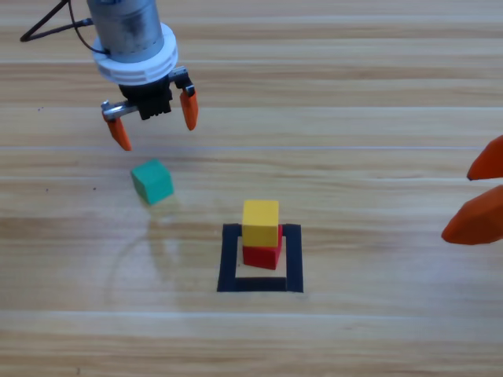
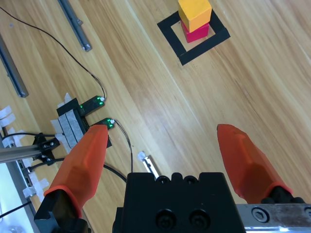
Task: Stack the blocks in the rectangular block: red at the bottom, yellow in the middle, green on top
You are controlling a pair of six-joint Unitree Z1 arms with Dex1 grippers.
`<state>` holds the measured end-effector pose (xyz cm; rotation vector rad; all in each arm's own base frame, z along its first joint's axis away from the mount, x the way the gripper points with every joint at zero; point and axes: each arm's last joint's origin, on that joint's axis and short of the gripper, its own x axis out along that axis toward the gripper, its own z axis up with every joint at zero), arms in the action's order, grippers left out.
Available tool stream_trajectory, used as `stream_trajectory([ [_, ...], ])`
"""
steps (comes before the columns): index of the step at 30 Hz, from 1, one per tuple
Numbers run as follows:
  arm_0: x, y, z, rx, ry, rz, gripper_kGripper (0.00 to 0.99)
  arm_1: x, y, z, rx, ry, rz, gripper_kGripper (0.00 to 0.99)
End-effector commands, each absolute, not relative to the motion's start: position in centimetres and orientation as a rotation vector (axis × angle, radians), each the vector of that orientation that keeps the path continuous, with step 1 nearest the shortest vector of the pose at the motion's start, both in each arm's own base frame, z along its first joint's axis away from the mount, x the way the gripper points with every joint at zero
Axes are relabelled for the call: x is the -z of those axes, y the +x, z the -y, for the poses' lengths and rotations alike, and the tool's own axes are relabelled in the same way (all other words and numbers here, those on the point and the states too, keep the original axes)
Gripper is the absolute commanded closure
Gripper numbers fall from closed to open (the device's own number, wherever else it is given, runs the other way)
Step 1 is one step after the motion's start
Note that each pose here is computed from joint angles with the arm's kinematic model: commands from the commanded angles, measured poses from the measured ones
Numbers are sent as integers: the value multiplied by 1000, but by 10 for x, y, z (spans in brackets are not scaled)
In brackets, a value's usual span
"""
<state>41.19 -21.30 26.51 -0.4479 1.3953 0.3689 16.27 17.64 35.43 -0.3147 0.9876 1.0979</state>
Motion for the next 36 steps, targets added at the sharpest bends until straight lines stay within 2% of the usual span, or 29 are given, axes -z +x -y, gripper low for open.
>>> stream_trajectory([
  [1, -250, 402, 209, -463, -461, -1442, 71, -332, 178, -182, -1079, -311, -1085, 1],
  [5, -244, 392, 206, -496, -477, -1449, 73, -331, 177, -181, -1078, -317, -1087, 1],
  [21, -233, 371, 198, -431, -539, -1374, 80, -330, 177, -182, -1090, -324, -1086, 1],
  [28, -213, 377, 210, -459, -516, -1381, 79, -326, 177, -182, -1089, -331, -1094, 1],
  [36, -204, 380, 222, -478, -506, -1370, 80, -323, 177, -181, -1086, -333, -1104, 1],
])
